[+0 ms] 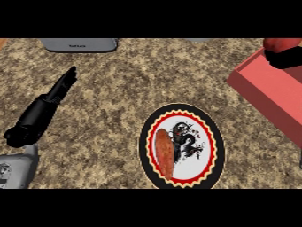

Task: Pick the bell pepper from the plate and place it in the cardboard box

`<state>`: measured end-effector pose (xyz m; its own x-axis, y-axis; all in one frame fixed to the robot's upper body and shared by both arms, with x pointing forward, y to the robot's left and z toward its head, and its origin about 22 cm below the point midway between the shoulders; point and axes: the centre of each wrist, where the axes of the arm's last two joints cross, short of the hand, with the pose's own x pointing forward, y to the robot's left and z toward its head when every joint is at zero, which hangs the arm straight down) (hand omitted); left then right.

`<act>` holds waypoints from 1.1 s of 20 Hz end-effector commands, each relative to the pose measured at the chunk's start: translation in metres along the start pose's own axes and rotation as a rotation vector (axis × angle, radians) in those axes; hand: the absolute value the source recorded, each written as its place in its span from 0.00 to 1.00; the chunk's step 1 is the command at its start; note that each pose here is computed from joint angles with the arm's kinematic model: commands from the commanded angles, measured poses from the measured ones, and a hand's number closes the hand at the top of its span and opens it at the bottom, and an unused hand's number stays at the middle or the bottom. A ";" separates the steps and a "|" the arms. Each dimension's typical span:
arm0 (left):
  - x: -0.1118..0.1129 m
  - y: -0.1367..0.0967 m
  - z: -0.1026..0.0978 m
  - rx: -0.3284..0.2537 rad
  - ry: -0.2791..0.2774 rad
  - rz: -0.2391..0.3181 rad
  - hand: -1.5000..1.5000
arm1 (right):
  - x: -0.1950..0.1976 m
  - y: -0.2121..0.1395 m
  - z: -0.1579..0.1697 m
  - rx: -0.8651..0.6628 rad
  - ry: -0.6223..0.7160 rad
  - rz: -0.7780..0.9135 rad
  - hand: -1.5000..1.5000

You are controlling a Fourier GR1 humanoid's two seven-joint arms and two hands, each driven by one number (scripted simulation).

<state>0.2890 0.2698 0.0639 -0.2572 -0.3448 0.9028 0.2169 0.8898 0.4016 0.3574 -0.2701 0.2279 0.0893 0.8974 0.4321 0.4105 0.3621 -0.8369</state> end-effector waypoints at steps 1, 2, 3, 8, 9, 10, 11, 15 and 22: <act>-0.003 0.003 0.000 0.008 -0.013 -0.007 0.50 | -0.042 -0.020 -0.027 -0.017 0.058 0.087 1.00; -0.007 -0.005 -0.007 -0.004 0.012 0.009 0.50 | -0.064 -0.014 -0.030 0.018 0.057 0.118 1.00; -0.003 -0.011 -0.003 -0.008 0.000 0.006 0.50 | -0.058 -0.018 -0.035 0.073 0.073 0.144 1.00; -0.001 0.008 -0.003 0.003 -0.023 0.000 0.50 | -0.124 -0.024 -0.038 0.322 0.171 0.154 1.00; -0.001 0.008 -0.001 0.005 0.004 0.011 0.50 | -0.123 -0.019 -0.041 0.374 0.187 0.181 1.00; 0.001 -0.005 -0.007 0.007 -0.010 -0.005 0.50 | -0.128 -0.001 -0.034 0.416 0.189 0.200 1.00; 0.003 0.001 0.006 -0.009 0.002 -0.001 0.50 | -0.143 -0.008 -0.037 0.427 0.198 0.192 1.00; 0.009 0.007 0.002 -0.016 -0.015 0.003 0.50 | -0.155 -0.006 -0.049 0.538 0.214 0.241 1.00; -0.004 0.004 -0.009 -0.005 0.003 0.016 0.50 | -0.188 0.004 -0.044 0.722 0.157 0.154 0.00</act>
<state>0.2914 0.2649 0.0672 -0.2616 -0.3386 0.9039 0.2302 0.8875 0.3991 0.3812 -0.4421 0.1757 0.2952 0.9233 0.2456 -0.2388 0.3202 -0.9167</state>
